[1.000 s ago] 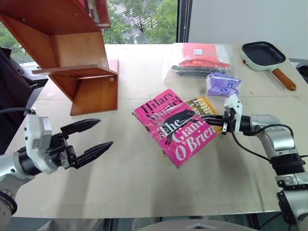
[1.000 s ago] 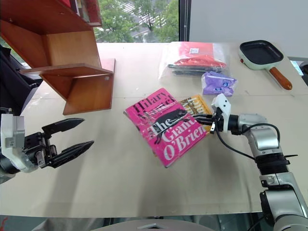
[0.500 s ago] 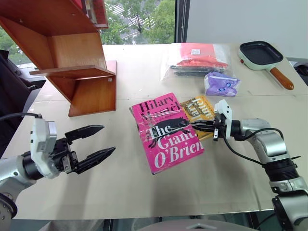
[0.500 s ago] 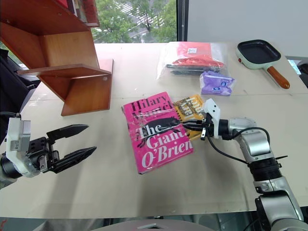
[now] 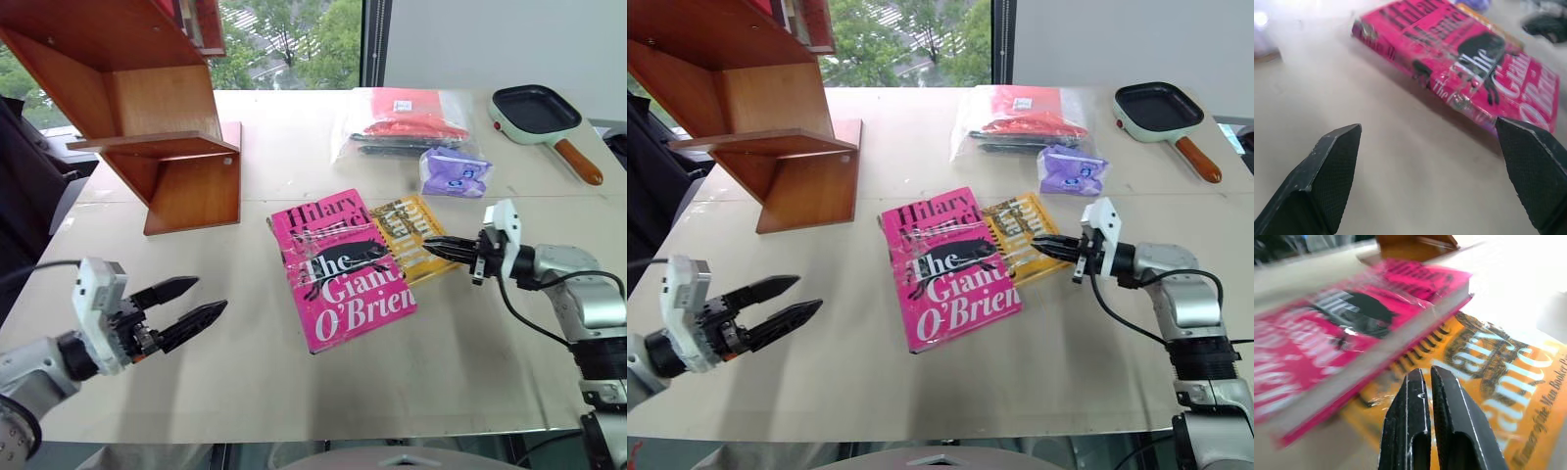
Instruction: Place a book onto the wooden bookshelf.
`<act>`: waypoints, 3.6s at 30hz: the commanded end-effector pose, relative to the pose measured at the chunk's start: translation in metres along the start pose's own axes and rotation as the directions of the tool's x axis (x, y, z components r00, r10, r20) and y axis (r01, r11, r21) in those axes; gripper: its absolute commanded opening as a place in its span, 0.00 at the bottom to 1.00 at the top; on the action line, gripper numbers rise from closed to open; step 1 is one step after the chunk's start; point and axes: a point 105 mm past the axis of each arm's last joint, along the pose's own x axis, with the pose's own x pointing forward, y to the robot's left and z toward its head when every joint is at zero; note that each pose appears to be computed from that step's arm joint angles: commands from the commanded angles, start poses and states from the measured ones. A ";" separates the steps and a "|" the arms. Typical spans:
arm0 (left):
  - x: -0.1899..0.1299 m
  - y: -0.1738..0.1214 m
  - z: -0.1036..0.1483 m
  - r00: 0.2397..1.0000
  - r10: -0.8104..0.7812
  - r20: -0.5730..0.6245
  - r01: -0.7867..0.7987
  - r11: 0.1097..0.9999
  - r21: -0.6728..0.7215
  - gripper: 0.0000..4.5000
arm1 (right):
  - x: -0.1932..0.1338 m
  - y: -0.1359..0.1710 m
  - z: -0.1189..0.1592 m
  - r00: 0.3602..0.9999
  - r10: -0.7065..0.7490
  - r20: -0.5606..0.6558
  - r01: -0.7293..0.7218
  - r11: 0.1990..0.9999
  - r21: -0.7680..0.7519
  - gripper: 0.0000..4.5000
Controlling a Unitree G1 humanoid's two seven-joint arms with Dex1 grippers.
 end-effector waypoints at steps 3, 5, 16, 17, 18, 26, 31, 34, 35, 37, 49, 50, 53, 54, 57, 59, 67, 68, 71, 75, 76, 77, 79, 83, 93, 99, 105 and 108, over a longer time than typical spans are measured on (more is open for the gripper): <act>0.037 -0.009 -0.047 0.998 0.005 -0.058 -0.021 0.958 -0.286 1.00 | -0.038 0.020 0.037 0.996 0.087 0.018 -0.086 0.996 -0.020 0.27; 0.052 -0.008 -0.054 1.000 -0.004 -0.019 -0.005 0.903 -0.429 1.00 | -0.044 0.025 0.047 0.996 0.092 0.017 -0.091 0.996 -0.022 0.46; 0.106 -0.012 -0.042 0.967 -0.235 0.098 0.223 0.600 -0.768 1.00 | -0.059 0.056 0.073 0.992 0.129 -0.001 -0.129 0.991 -0.018 0.99; 0.110 -0.014 -0.042 0.959 -0.270 0.082 0.232 0.586 -0.777 1.00 | -0.059 0.058 0.073 0.992 0.128 -0.002 -0.128 0.992 -0.021 0.99; 0.115 -0.017 -0.043 0.950 -0.306 0.064 0.238 0.576 -0.782 1.00 | -0.060 0.060 0.074 0.992 0.127 0.000 -0.127 0.992 -0.021 0.99; 0.136 -0.027 -0.026 0.895 -0.445 0.028 0.308 0.571 -0.761 0.64 | -0.060 0.067 0.072 0.993 0.116 0.010 -0.116 0.993 -0.005 1.00; 0.123 -0.030 -0.007 0.882 -0.464 0.081 0.371 0.577 -0.728 0.13 | -0.061 0.068 0.070 0.995 0.098 0.017 -0.098 0.995 0.002 1.00; 0.109 -0.033 0.003 0.878 -0.462 0.120 0.404 0.583 -0.705 0.07 | -0.060 0.067 0.068 0.995 0.096 0.017 -0.096 0.995 0.001 1.00; 0.104 -0.034 0.007 0.877 -0.460 0.137 0.415 0.586 -0.696 0.07 | -0.061 0.067 0.067 0.995 0.095 0.018 -0.095 0.995 0.001 1.00; 0.085 -0.043 0.023 0.872 -0.449 0.196 0.462 0.621 -0.633 0.07 | -0.059 0.065 0.067 0.995 0.095 0.022 -0.095 0.995 -0.001 1.00; 0.089 -0.079 0.154 0.971 0.053 0.231 -0.212 0.630 0.747 0.07 | -0.042 0.005 0.097 0.944 0.024 0.330 -0.035 0.999 0.027 1.00; 0.088 -0.084 0.172 0.947 0.063 0.314 -0.297 0.541 0.787 0.07 | -0.041 0.004 0.099 0.937 0.046 0.347 -0.050 0.999 0.005 1.00; 0.083 -0.093 0.206 0.897 0.063 0.438 -0.432 0.335 0.837 0.07 | -0.034 0.001 0.104 0.913 0.082 0.401 -0.079 0.997 -0.026 1.00; 0.083 -0.094 0.207 0.906 0.070 0.418 -0.423 0.204 0.883 0.07 | -0.032 -0.002 0.105 0.906 0.091 0.413 -0.087 0.996 -0.028 1.00; 0.081 -0.092 0.210 0.913 0.099 0.395 -0.394 -0.032 0.918 0.07 | -0.027 -0.007 0.109 0.893 0.120 0.433 -0.113 0.993 -0.043 1.00; 0.078 -0.091 0.212 0.918 0.117 0.379 -0.362 -0.142 0.921 0.07 | -0.025 -0.010 0.112 0.886 0.136 0.443 -0.127 0.991 -0.052 1.00; 0.038 -0.054 0.232 0.811 0.350 0.470 -0.295 -0.449 0.844 0.07 | -0.018 -0.017 0.128 0.853 0.180 0.490 -0.164 0.983 -0.076 1.00; 0.030 -0.047 0.232 0.781 0.379 0.498 -0.301 -0.471 0.830 0.07 | -0.017 -0.018 0.129 0.851 0.184 0.492 -0.167 0.983 -0.078 1.00; 0.016 -0.033 0.228 0.736 0.439 0.515 -0.280 -0.495 0.823 0.07 | -0.014 -0.020 0.134 0.842 0.201 0.500 -0.185 0.979 -0.081 1.00; 0.005 -0.017 0.225 0.717 0.508 0.477 -0.218 -0.486 0.846 0.07 | -0.010 -0.020 0.139 0.827 0.214 0.520 -0.204 0.976 -0.077 1.00; 0.004 -0.012 0.223 0.718 0.525 0.457 -0.198 -0.475 0.858 0.07 | -0.009 -0.020 0.140 0.824 0.215 0.524 -0.207 0.975 -0.076 1.00; 0.002 -0.005 0.220 0.715 0.556 0.425 -0.172 -0.449 0.877 0.07 | -0.007 -0.020 0.140 0.822 0.218 0.526 -0.209 0.975 -0.076 1.00; 0.000 0.004 0.216 0.711 0.600 0.367 -0.130 -0.401 0.907 0.07 | -0.005 -0.019 0.139 0.820 0.223 0.527 -0.216 0.973 -0.076 1.00; -0.004 0.012 0.219 0.704 0.627 0.335 -0.086 -0.393 0.915 0.07 | -0.001 -0.017 0.139 0.814 0.229 0.534 -0.225 0.972 -0.074 1.00; -0.024 0.052 0.223 0.603 0.778 0.176 0.015 -0.231 0.973 0.07 | 0.004 -0.017 0.136 0.813 0.228 0.536 -0.219 0.972 -0.082 1.00; -0.026 0.061 0.220 0.579 0.810 0.093 0.045 -0.145 0.988 0.30 | 0.003 -0.016 0.130 0.820 0.220 0.528 -0.208 0.975 -0.084 1.00; -0.025 0.056 0.233 0.578 0.804 0.139 -0.016 -0.159 0.987 0.84 | 0.002 -0.016 0.130 0.822 0.216 0.527 -0.194 0.976 -0.098 1.00; -0.027 0.056 0.233 0.571 0.810 0.133 -0.027 -0.143 0.989 0.99 | 0.001 -0.019 0.134 0.814 0.207 0.542 -0.181 0.978 -0.102 1.00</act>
